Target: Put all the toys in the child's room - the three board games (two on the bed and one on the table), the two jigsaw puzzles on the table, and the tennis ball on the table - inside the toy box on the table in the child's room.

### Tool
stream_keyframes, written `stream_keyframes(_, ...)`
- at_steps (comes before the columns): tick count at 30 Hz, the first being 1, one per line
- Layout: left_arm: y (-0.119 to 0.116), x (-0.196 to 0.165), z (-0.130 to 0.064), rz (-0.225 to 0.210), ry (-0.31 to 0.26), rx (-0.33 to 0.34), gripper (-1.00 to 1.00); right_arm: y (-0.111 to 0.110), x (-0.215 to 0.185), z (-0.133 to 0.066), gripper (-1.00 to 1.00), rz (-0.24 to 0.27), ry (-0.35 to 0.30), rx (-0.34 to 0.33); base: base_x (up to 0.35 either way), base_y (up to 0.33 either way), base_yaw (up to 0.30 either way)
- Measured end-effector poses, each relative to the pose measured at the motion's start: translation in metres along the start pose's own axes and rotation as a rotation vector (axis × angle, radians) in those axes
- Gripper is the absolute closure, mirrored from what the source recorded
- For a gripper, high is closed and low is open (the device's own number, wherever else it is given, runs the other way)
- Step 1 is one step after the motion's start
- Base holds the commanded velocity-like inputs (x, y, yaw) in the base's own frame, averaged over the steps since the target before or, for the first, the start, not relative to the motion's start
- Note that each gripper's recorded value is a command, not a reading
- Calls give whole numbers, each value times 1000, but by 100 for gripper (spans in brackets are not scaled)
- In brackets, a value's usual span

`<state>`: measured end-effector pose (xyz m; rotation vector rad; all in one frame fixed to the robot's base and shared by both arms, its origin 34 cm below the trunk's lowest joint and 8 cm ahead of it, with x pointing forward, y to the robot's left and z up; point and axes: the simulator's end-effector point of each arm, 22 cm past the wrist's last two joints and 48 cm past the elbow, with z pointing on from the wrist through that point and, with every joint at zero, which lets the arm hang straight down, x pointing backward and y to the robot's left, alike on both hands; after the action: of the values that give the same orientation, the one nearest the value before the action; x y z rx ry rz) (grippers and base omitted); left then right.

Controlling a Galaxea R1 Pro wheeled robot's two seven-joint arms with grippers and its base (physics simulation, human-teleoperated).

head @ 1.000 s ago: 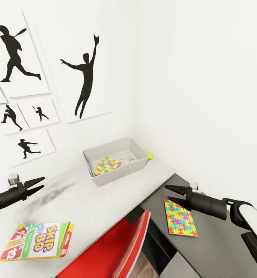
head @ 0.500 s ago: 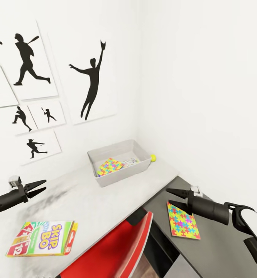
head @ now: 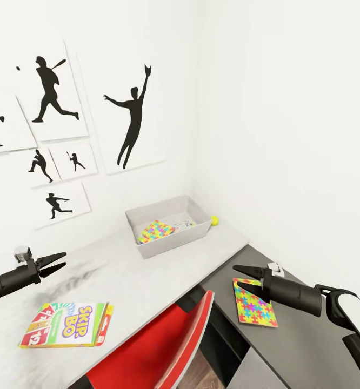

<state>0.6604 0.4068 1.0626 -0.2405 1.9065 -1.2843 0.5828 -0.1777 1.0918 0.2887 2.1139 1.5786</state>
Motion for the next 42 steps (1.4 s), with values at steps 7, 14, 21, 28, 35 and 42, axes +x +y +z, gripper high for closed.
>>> stream_keyframes(7,0,0,0,0,1,0,-100,-1,0,1,-100,8,-1,-3,-32,1,0)
stream_keyframes(14,0,-1,0,1,-1,1,-100,-1,-5,-2,-100,8,-15,-4,-195,28,0)
stream_keyframes(21,-4,-2,-2,6,-4,4,-100,3,-6,-4,-100,2,-21,-8,-26,3,0)
stream_keyframes(28,-6,-3,-2,9,-6,7,-100,5,-7,-5,-100,-2,-23,-9,-11,0,0)
stream_keyframes(35,-6,-3,-2,9,-5,7,-100,5,-7,-5,-100,-2,-23,-9,-180,0,2)
stream_keyframes(42,-6,-3,-2,9,-6,7,-100,5,-6,-5,-100,-2,-23,-10,-64,0,176)
